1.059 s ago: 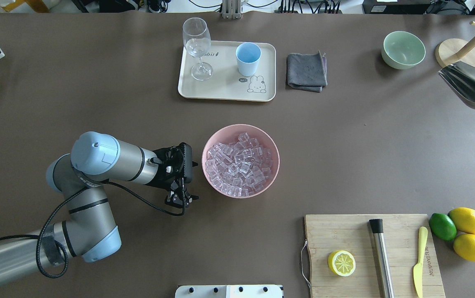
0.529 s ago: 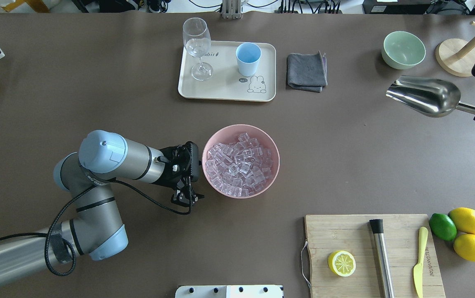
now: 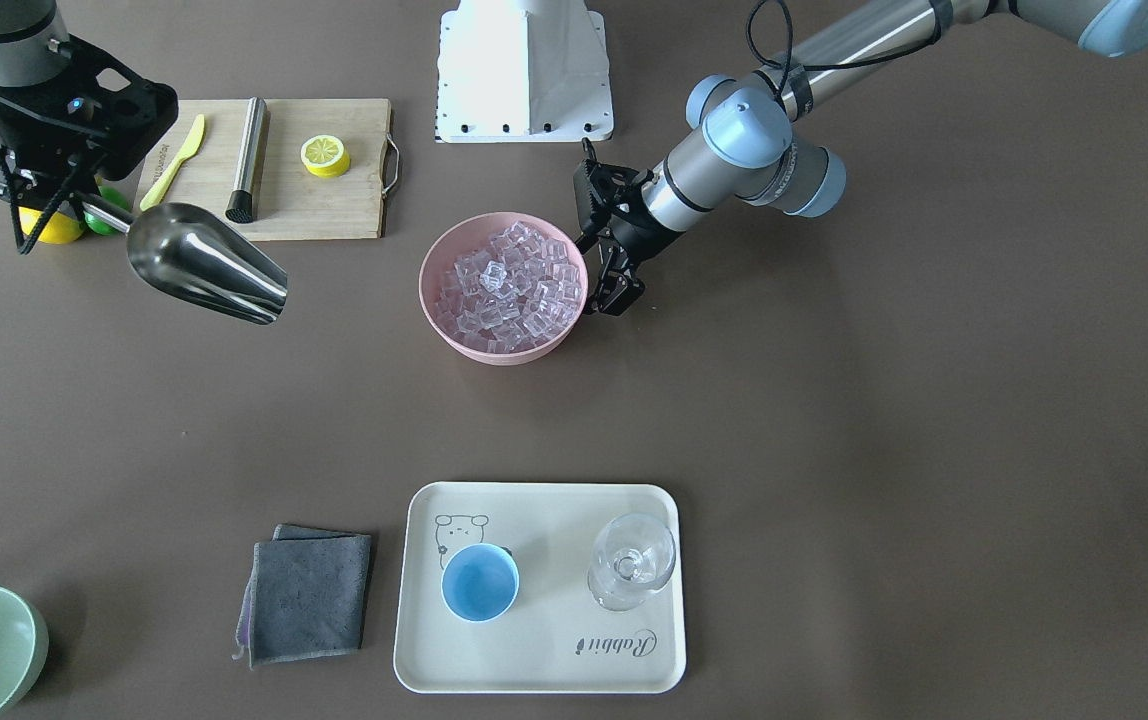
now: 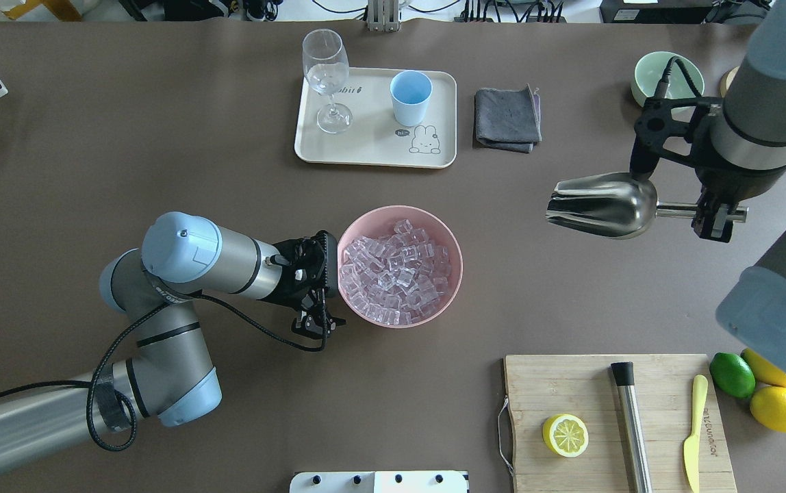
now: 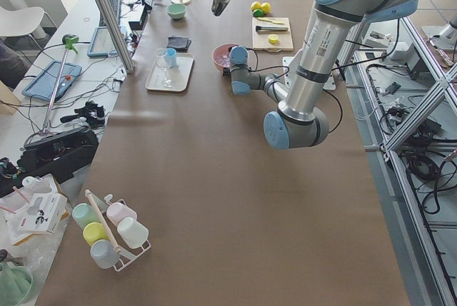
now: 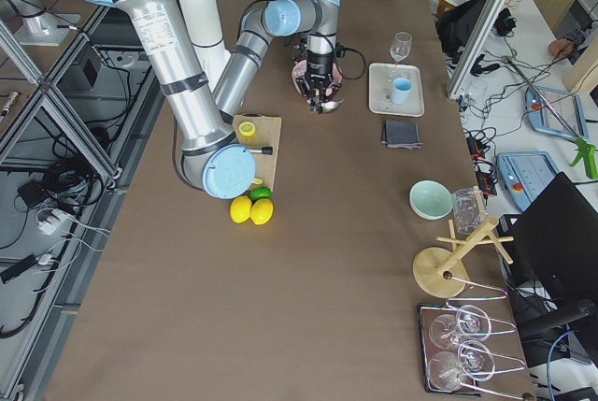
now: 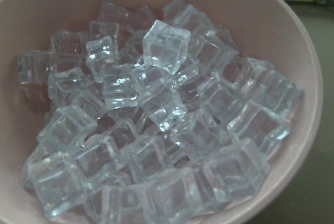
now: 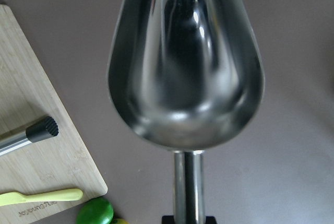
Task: Put ice in cup with scoop
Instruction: 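Hold the pink bowl rim with the left gripper while the right lifts the scoop, then dip the scoop into the ice cubes with the right gripper, left gripper steadying the bowl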
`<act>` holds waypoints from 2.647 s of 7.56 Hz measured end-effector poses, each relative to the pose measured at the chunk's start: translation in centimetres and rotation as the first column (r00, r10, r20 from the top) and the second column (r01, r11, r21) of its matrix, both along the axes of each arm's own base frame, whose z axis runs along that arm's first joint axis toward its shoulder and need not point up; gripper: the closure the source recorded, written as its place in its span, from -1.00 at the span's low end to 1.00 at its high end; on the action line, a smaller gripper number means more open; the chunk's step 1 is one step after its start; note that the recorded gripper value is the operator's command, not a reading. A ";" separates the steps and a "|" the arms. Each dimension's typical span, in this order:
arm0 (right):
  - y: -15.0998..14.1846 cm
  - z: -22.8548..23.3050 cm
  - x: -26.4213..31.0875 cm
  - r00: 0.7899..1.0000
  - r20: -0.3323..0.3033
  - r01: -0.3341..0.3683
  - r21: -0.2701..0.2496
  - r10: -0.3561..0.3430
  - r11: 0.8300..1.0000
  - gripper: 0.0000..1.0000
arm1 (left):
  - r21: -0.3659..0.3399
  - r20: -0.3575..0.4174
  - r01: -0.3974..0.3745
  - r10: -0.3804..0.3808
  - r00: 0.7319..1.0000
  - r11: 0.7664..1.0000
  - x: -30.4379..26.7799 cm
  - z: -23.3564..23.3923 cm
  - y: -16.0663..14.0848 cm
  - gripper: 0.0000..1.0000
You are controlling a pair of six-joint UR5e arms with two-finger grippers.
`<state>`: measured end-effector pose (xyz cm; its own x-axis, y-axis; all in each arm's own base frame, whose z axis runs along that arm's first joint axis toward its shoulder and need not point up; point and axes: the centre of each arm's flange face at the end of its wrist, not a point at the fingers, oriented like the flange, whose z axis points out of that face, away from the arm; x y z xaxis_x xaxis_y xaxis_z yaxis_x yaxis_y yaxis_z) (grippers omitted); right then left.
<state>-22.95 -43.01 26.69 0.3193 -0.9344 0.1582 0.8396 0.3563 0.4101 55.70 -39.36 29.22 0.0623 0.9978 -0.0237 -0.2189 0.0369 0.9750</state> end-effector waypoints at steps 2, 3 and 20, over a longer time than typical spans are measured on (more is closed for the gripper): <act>1.5 -3.9 -4.5 0.994 -0.092 0.047 -0.038 -0.051 0.998 1.00 | -0.001 0.000 0.000 0.000 1.000 1.000 0.2 -0.1 -0.1 -0.98; 1.6 -5.9 -6.4 0.989 -0.129 0.068 -0.057 -0.075 0.996 1.00 | -0.002 0.000 0.000 0.000 1.000 1.000 0.2 -0.2 -0.1 -0.98; 1.9 -13.4 -29.6 0.929 -0.315 0.196 -0.022 -0.193 0.980 1.00 | -0.096 -0.005 0.023 -0.024 1.000 0.995 0.5 -0.4 -0.3 -0.98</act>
<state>-52.55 -41.11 13.28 0.1630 -0.9842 0.0697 0.9785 0.1703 0.1167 56.16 -39.65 28.83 0.0855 0.9891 -0.1197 -0.2113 0.1354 0.9680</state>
